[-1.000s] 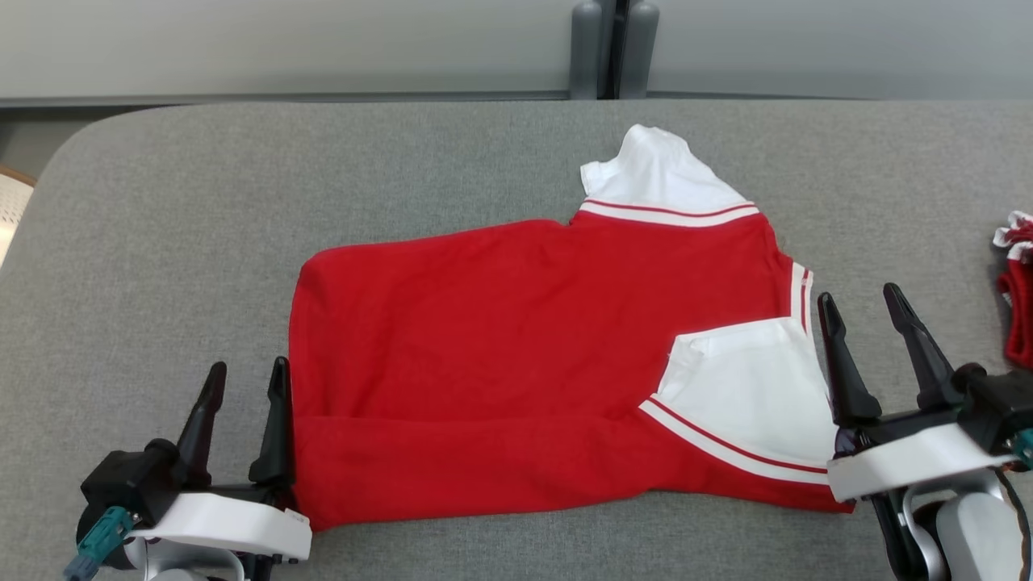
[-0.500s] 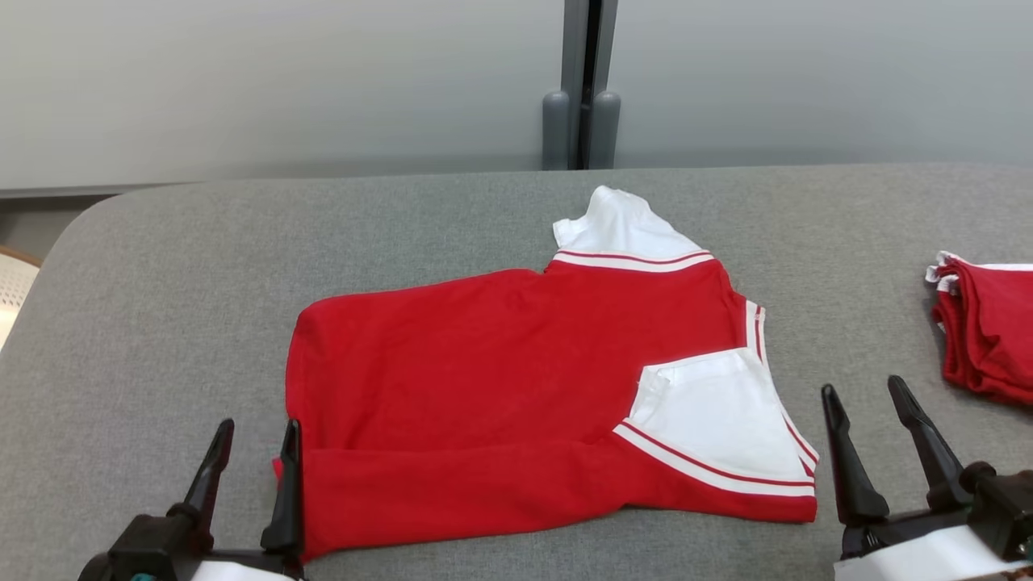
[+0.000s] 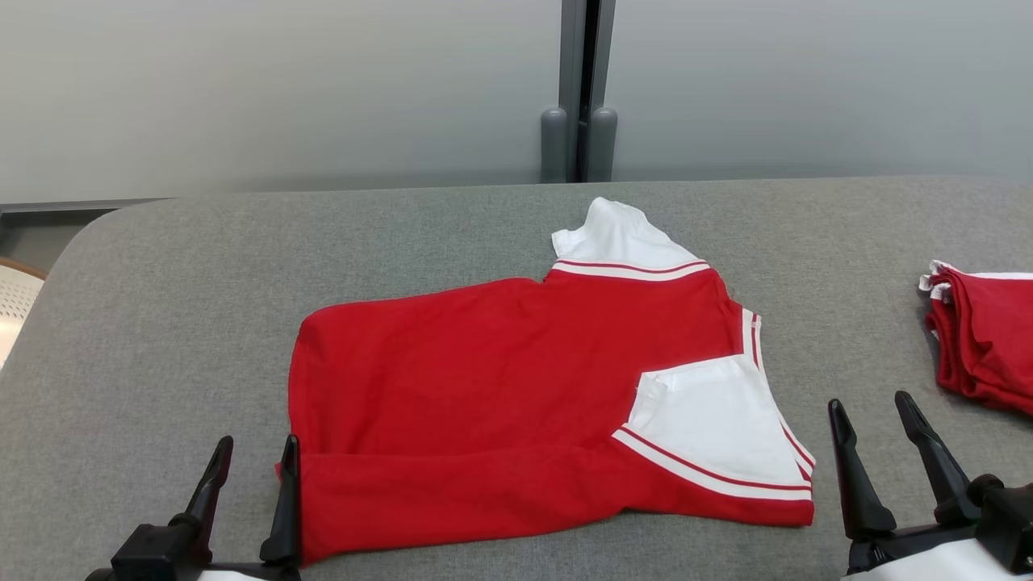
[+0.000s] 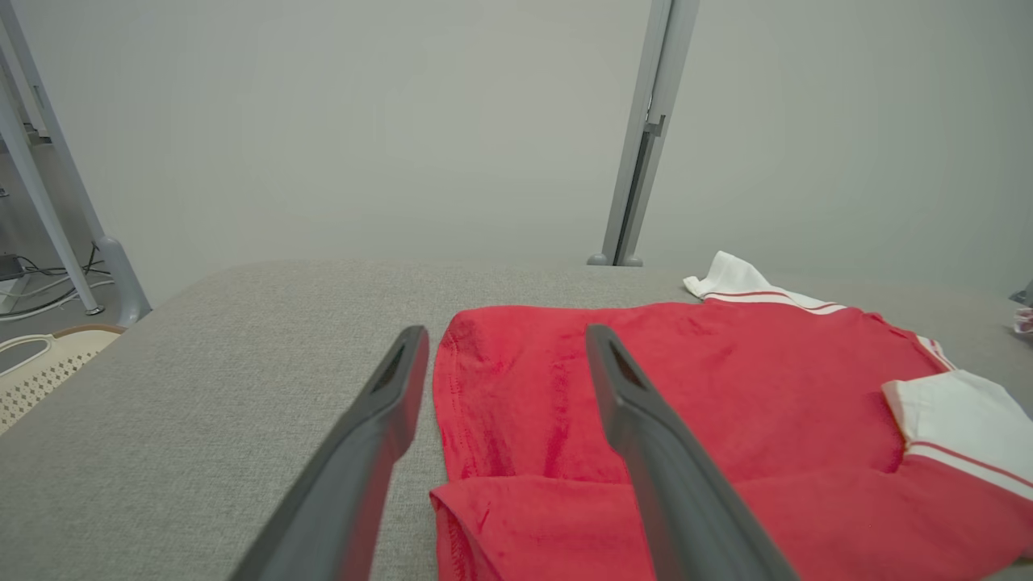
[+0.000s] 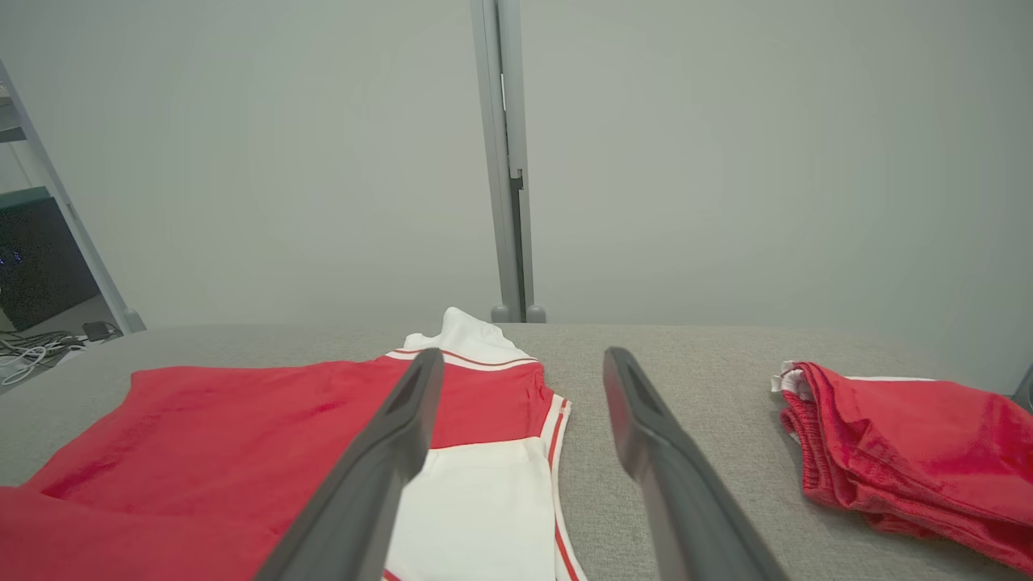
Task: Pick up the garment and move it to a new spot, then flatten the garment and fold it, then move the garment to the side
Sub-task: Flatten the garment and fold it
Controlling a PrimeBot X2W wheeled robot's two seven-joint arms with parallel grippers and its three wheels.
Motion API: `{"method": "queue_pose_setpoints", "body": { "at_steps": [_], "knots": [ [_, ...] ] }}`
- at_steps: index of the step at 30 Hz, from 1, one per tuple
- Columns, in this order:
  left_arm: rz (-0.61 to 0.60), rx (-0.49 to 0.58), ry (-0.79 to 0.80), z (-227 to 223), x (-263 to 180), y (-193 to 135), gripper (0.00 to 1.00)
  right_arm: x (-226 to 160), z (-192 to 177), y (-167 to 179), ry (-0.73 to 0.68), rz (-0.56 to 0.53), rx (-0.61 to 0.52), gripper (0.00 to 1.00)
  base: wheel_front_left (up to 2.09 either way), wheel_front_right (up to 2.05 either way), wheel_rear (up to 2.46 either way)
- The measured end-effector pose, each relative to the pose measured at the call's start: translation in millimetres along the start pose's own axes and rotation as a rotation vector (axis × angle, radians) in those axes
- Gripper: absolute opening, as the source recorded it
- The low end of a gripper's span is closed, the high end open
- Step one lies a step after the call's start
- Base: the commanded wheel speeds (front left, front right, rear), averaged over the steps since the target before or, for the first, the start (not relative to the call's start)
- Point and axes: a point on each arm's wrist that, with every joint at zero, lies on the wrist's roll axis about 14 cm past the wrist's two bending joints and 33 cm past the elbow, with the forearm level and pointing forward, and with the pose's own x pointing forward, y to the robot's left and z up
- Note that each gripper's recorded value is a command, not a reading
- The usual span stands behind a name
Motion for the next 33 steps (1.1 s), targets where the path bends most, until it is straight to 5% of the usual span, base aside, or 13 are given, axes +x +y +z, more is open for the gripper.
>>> {"method": "queue_pose_setpoints", "body": {
  "at_steps": [7,17,24,25,26,27,28,29,33],
  "knots": [
    [-0.002,-0.011,0.086,-21.4,-3.3,-0.7,1.0,0.6,-15.6,-1.0,0.048,-0.001,0.015,1.0,0.0,0.0,0.0],
    [0.025,-0.127,0.385,-110.1,-20.8,-2.7,1.0,-6.1,-107.2,-11.3,0.338,-0.047,0.088,1.0,0.0,0.0,0.0],
    [0.029,-0.183,0.443,-127.7,-12.8,2.4,1.0,3.1,-142.0,-2.7,0.422,-0.036,0.153,1.0,0.0,0.0,0.0],
    [0.023,-0.191,0.448,-128.9,-12.4,2.1,0.95,2.5,-147.5,-3.0,0.441,-0.037,0.159,1.0,0.0,0.0,0.0],
    [0.015,-0.188,0.454,-130.1,-12.0,1.8,0.71,3.4,-150.4,-2.6,0.45,-0.036,0.166,1.0,0.0,0.0,0.0],
    [0.007,-0.185,0.46,-131.0,-11.3,1.9,0.27,5.5,-151.7,-0.8,0.453,-0.034,0.179,0.84,0.0,0.0,0.0],
    [0.005,-0.184,0.462,-131.6,-11.0,2.1,0.0,7.8,-151.5,1.4,0.448,-0.034,0.204,0.42,0.0,0.0,0.0],
    [0.007,-0.184,0.457,-131.2,-10.5,3.2,0.0,9.3,-151.8,2.7,0.446,-0.037,0.228,0.0,0.0,0.0,0.0],
    [0.023,-0.179,0.451,-130.3,-9.5,11.7,0.0,8.6,-154.7,4.0,0.453,-0.026,0.245,0.0,0.0,0.0,0.0]
  ]
}}
